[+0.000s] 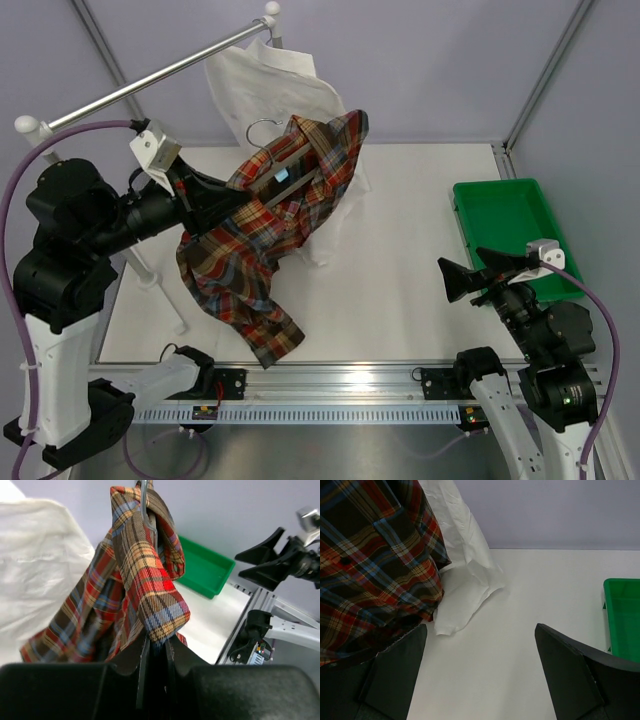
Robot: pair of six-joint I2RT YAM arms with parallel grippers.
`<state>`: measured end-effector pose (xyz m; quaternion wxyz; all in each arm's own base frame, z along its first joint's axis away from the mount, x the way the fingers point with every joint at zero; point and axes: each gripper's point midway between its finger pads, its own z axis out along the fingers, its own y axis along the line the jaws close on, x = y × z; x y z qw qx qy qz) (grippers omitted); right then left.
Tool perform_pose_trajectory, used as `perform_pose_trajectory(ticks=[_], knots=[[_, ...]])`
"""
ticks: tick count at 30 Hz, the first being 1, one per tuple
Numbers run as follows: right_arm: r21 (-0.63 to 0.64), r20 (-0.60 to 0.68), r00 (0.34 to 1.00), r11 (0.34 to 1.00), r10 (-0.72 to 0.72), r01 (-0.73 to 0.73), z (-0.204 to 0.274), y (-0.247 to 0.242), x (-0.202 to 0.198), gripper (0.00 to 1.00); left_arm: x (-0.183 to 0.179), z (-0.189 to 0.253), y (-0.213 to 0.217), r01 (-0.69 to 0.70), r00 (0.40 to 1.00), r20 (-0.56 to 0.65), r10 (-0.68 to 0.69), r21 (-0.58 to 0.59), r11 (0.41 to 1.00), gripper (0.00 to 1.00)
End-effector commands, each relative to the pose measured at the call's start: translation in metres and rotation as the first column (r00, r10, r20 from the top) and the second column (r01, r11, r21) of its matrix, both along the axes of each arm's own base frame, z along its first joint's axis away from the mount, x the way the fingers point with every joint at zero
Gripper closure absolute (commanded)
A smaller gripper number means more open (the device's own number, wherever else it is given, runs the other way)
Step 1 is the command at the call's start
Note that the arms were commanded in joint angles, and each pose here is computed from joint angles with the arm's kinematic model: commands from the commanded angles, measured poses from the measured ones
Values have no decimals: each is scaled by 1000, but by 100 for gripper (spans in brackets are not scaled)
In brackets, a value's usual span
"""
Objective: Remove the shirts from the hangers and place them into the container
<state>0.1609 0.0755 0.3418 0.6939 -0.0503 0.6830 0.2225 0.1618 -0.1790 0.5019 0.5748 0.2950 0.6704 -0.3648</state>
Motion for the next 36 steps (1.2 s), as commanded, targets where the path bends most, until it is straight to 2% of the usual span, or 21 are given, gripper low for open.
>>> perform_pose_trajectory(ticks=[1, 6, 10, 14, 25, 29, 36], knots=[[-7, 37, 999, 1000, 11, -11, 14, 1, -2, 1, -12, 55, -13, 124, 977, 186, -106, -87, 989, 100], [-12, 31, 999, 1000, 13, -12, 13, 2, 0, 0, 12, 48, -27, 134, 979, 168, -113, -115, 984, 100], [-18, 5, 1000, 999, 28, -28, 11, 5, 3, 1, 38, 8, -39, 130, 988, 100, -120, -99, 987, 100], [-17, -39, 999, 1000, 6, -6, 9, 3, 11, 1, 62, -51, -51, 121, 992, -14, -122, -74, 990, 100], [19, -213, 976, 999, 50, -47, 0, 22, 48, 1, 69, -147, -79, 166, 976, -140, -169, -34, 986, 100], [22, -353, 931, 996, 91, -89, -17, 38, 79, 1, 74, -166, -89, 160, 969, -183, -163, -29, 987, 100], [-19, -299, 947, 992, 117, -128, -4, 63, 111, 1, 83, -185, -93, 120, 964, -239, -116, 1, 993, 100]])
